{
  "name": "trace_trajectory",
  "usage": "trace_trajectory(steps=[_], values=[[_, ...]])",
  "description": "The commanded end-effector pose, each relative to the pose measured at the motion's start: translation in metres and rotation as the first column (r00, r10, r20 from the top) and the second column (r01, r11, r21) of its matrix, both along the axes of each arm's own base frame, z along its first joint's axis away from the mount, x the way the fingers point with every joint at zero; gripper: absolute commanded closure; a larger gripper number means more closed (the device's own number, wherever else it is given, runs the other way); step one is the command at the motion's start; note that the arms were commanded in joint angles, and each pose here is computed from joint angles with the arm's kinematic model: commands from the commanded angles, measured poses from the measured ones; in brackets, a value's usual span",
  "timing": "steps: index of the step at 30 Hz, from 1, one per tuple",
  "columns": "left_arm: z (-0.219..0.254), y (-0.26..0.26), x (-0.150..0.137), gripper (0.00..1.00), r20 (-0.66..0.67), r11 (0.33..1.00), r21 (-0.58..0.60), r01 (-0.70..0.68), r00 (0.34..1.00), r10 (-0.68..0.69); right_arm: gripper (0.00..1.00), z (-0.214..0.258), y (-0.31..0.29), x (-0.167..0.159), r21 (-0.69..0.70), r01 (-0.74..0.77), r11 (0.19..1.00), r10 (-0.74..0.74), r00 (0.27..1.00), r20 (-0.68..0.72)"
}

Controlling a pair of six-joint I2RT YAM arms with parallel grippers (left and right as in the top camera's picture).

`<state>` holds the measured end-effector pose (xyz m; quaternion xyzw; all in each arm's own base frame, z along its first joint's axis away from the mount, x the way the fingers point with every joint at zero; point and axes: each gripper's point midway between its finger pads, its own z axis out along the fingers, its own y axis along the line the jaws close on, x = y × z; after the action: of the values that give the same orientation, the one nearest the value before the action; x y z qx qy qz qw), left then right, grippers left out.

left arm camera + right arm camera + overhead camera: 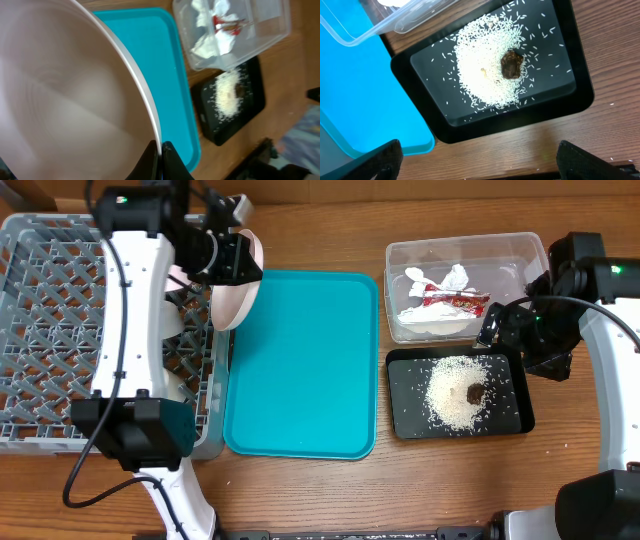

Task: Sort waste into correct bins and load items into the dishwasher
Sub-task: 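Lift the plate and stand it upright in the rack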

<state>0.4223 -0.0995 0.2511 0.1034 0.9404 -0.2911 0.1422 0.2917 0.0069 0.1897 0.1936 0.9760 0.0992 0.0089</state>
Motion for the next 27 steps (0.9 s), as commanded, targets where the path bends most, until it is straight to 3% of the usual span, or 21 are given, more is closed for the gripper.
trace_trajectory(steps=[1, 27], values=[[0.020, 0.003, 0.001, 0.96, 0.047, 0.992, -0.122, 0.024, 0.999, -0.018, 0.00, 0.013, 0.000, 0.002, -0.004, -0.005, 1.000, 0.005, 0.999, 0.047], [-0.026, 0.046, 0.003, 0.96, -0.042, 0.991, -0.120, -0.056, 0.998, 0.051, 0.00, 0.013, 0.000, -0.003, -0.002, -0.004, 1.000, 0.005, 1.000, 0.029]])
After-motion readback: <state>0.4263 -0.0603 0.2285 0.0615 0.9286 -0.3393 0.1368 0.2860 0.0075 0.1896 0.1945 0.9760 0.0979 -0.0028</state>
